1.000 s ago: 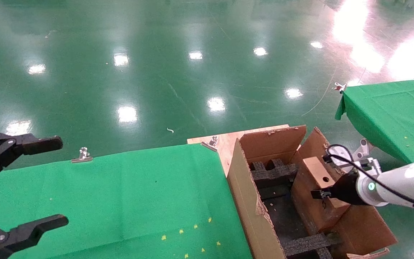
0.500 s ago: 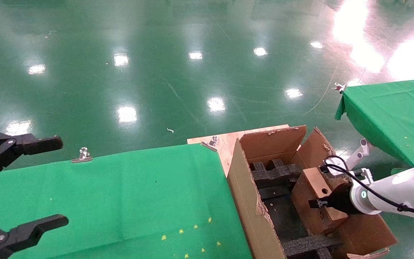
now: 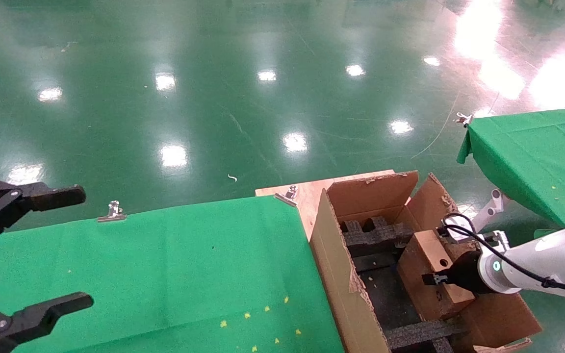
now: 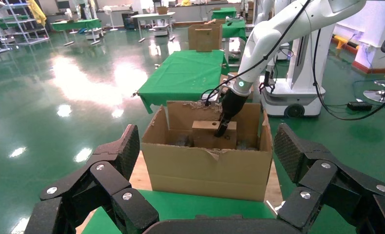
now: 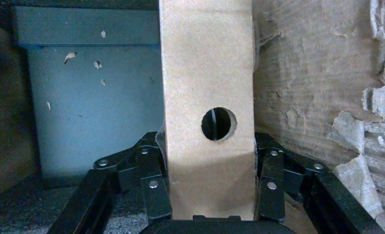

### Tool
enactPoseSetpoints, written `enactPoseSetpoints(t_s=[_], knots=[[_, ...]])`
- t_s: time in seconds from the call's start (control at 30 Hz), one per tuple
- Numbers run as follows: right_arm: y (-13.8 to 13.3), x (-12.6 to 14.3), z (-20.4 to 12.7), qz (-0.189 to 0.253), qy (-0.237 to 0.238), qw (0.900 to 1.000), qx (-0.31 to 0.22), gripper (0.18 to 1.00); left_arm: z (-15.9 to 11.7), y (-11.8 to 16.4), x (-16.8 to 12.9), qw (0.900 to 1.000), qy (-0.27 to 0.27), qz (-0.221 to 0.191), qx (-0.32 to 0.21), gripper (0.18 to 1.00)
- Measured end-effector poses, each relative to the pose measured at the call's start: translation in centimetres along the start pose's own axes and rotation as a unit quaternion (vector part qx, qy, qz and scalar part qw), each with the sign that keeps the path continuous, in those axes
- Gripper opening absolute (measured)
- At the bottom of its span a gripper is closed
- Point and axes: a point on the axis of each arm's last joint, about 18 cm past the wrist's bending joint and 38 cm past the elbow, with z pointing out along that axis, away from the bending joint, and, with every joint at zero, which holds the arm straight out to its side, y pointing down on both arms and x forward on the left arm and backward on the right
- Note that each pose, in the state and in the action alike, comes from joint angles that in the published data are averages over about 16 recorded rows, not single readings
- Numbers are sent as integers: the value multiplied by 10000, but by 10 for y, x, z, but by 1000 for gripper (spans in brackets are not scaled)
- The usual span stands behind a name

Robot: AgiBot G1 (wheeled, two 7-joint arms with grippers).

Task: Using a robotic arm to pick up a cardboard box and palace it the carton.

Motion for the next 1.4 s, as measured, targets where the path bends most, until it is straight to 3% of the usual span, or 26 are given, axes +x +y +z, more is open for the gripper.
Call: enactPoseSetpoints(t_s=[0.37, 0.53, 0.87, 1.03, 1.2, 1.4], knots=[[-5, 3, -9, -34, 26, 9999, 113, 475, 0, 0, 0, 10000, 0, 0, 0, 1001], [-14, 6, -18, -41, 38, 9996, 274, 568, 0, 0, 0, 10000, 0, 0, 0, 1001], [-68, 2, -60, -155, -175, 9933, 1132, 778, 0, 0, 0, 10000, 0, 0, 0, 1001], [-104, -13, -94, -235, -612, 9846, 1618, 868, 0, 0, 0, 10000, 0, 0, 0, 1001], [-128, -36, -131, -327, -1340, 9733, 1834, 933, 0, 0, 0, 10000, 0, 0, 0, 1001], [-136, -66, -176, -429, -2535, 9497, 1788, 981, 0, 0, 0, 10000, 0, 0, 1, 1001]])
